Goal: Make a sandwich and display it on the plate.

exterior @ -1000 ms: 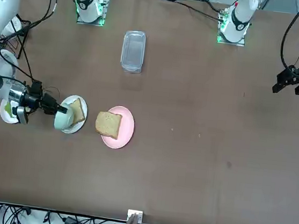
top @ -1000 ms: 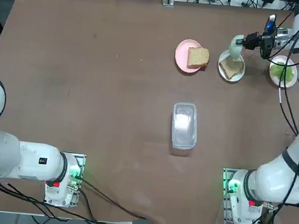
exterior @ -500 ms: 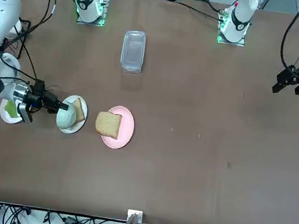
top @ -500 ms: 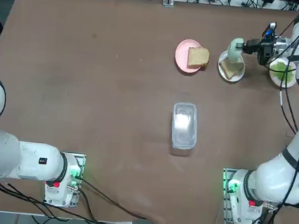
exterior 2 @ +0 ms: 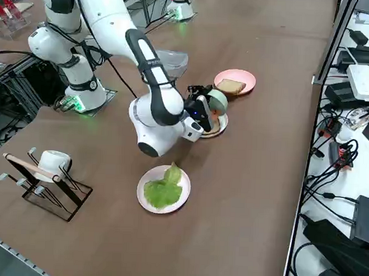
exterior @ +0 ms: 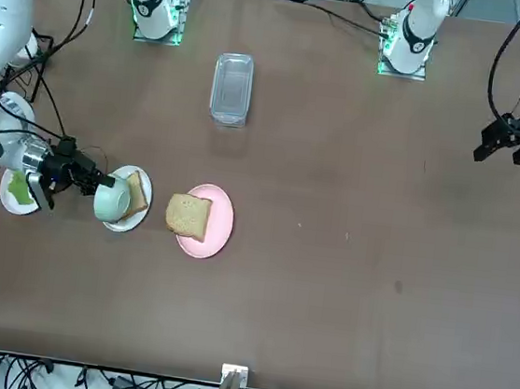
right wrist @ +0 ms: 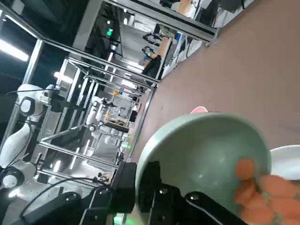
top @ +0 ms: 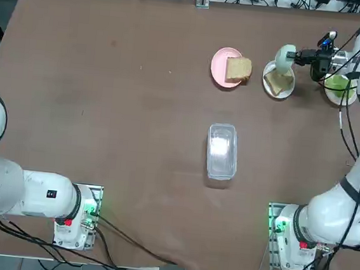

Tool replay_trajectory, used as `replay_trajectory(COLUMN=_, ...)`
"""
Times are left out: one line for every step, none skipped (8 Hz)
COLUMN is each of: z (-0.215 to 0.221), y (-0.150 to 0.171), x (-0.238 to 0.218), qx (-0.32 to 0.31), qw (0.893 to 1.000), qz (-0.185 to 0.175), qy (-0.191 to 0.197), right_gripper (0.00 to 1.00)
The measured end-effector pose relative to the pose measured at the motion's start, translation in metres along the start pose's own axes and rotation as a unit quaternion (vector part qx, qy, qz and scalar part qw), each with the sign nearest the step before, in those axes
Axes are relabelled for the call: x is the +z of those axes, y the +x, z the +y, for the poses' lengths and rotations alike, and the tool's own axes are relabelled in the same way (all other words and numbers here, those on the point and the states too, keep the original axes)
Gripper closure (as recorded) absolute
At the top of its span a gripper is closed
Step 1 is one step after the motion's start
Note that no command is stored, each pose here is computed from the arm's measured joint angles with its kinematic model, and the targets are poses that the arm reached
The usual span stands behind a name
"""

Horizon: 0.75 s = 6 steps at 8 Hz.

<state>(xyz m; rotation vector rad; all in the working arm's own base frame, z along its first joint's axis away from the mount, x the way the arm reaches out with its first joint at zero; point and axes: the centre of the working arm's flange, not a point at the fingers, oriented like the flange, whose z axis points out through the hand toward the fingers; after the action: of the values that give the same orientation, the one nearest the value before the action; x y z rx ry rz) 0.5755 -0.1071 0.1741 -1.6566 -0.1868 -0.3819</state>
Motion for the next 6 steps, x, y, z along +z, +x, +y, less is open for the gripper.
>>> replay_trajectory(z=0.0049, y=-0.0039, x=-0.0003, qx=-0.001, qw=1.000, qz=0.003, qy=0.004, right_gripper=0.94)
replay_trajectory(z=0.0073, y=-0.0067, x=-0.0009, qx=0.000, qw=1.000, qz=0.004, qy=0.009, right_gripper=0.94)
replay_trajectory(z=0.0059, y=-0.0080, x=0.0001, qx=0.001, qw=1.000, qz=0.002, qy=0.020, right_gripper=0.94)
replay_trajectory(z=0.0037, y=-0.0090, x=0.0023, qx=0.001, qw=0.999, qz=0.000, qy=0.033, right_gripper=0.94)
replay_trajectory(z=0.0029, y=-0.0102, x=0.0036, qx=0.002, qw=0.999, qz=-0.002, qy=0.041, right_gripper=0.94)
replay_trajectory(z=0.0033, y=-0.0112, x=0.0035, qx=0.003, qw=0.999, qz=-0.002, qy=0.045, right_gripper=0.94)
